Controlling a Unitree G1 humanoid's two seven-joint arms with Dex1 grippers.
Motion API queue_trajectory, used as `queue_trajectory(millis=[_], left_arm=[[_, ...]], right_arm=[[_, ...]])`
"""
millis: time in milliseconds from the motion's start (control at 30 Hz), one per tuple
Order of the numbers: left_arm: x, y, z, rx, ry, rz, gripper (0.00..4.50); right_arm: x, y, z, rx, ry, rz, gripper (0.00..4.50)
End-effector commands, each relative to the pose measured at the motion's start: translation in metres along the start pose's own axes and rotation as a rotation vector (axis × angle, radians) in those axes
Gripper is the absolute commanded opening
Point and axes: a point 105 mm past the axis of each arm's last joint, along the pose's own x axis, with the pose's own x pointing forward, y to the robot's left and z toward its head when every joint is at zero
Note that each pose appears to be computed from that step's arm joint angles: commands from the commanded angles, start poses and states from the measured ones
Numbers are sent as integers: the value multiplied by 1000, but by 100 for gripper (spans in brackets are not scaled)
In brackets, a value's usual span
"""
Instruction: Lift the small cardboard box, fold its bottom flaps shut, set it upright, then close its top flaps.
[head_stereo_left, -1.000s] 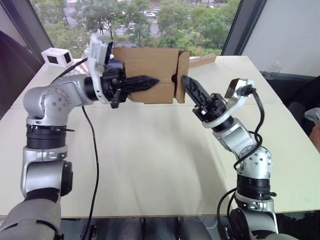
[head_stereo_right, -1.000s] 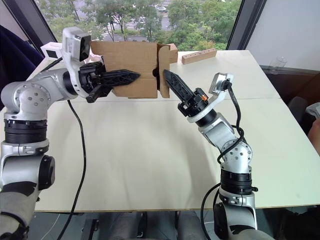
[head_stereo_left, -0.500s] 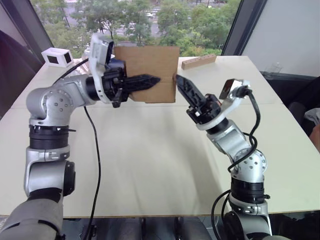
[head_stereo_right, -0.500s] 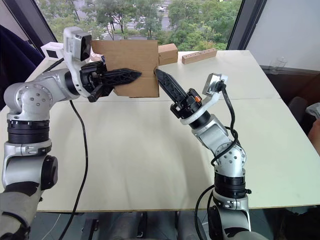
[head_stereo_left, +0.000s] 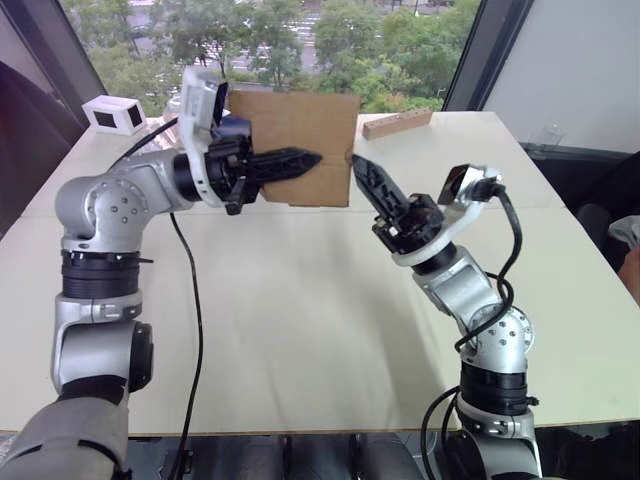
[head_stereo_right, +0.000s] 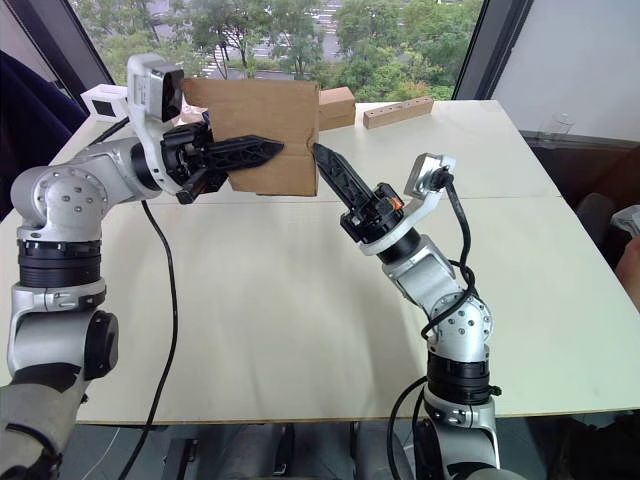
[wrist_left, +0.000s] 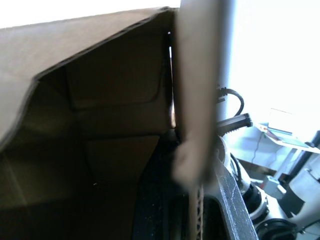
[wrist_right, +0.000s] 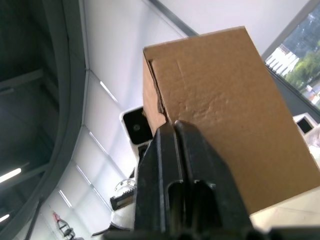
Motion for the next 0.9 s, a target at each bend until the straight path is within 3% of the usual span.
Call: queue_trajectory(millis=[33, 300, 600, 900], left_arm=[[2, -6, 10, 39, -22, -17, 0], [-1, -6, 10, 39, -20, -13, 0], [-2, -6, 8, 34, -17, -12, 0], [1, -6, 4, 24, -11, -22, 0]], right_arm=[[6, 14, -4, 8, 10, 66, 2], [-1, 16, -1, -19, 20, 46, 2], [-22, 13, 27, -128, 16, -37, 2], [-7, -3, 22, -217, 57, -83, 2]])
